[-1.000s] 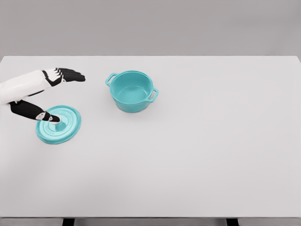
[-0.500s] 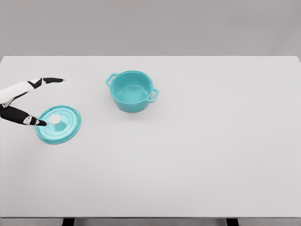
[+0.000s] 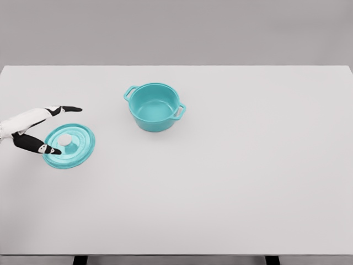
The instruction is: Cover the pot with left arm
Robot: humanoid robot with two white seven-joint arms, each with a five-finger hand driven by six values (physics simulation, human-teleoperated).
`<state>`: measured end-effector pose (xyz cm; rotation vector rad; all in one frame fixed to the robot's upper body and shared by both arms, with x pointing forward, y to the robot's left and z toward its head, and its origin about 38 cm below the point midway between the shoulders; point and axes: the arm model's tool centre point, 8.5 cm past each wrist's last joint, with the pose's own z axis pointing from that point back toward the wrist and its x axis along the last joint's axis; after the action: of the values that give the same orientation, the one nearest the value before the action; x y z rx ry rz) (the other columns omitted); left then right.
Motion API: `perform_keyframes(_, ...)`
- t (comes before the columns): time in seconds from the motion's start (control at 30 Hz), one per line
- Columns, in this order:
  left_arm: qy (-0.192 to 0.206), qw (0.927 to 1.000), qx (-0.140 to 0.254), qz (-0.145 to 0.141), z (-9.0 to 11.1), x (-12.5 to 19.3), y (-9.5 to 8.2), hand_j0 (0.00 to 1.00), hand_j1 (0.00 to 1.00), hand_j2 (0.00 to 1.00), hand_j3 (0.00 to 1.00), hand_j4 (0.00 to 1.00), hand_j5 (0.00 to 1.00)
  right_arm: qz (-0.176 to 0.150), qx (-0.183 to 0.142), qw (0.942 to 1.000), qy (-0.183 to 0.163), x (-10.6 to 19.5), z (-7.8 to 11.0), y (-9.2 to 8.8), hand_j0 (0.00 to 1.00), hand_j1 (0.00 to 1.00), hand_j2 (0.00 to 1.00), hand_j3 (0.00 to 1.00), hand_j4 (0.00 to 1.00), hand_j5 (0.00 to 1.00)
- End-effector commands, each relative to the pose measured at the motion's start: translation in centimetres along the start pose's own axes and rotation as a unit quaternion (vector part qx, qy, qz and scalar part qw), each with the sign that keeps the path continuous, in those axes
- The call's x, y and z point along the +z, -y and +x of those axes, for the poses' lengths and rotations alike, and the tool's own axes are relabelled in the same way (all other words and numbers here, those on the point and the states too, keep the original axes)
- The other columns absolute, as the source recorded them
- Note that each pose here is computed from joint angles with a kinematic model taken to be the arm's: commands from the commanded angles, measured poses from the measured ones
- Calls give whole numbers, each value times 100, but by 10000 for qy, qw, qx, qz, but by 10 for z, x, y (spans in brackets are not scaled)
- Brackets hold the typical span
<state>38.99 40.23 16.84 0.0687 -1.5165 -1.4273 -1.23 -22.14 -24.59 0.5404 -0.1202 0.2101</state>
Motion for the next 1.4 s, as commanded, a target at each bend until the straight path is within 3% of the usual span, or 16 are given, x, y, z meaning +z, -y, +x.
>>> perform_keyframes(0.0, -48, 9999, 94, -61, -6, -6, 12, 95, 95, 95, 95, 95, 95, 3, 5, 10000, 1, 0, 0, 0, 100, 100, 100, 100, 100, 100)
perform_keyframes(0.2, -341, 9994, 93, -44, -24, -3, 6, 96, 96, 96, 96, 96, 96, 3, 5, 10000, 1, 0, 0, 0, 100, 100, 100, 100, 100, 100)
perform_keyframes(1.37, -538, 9984, 157, -17, -37, -3, 11, 86, 86, 86, 86, 86, 86, 3, 5, 10000, 1, 0, 0, 0, 100, 100, 100, 100, 100, 100)
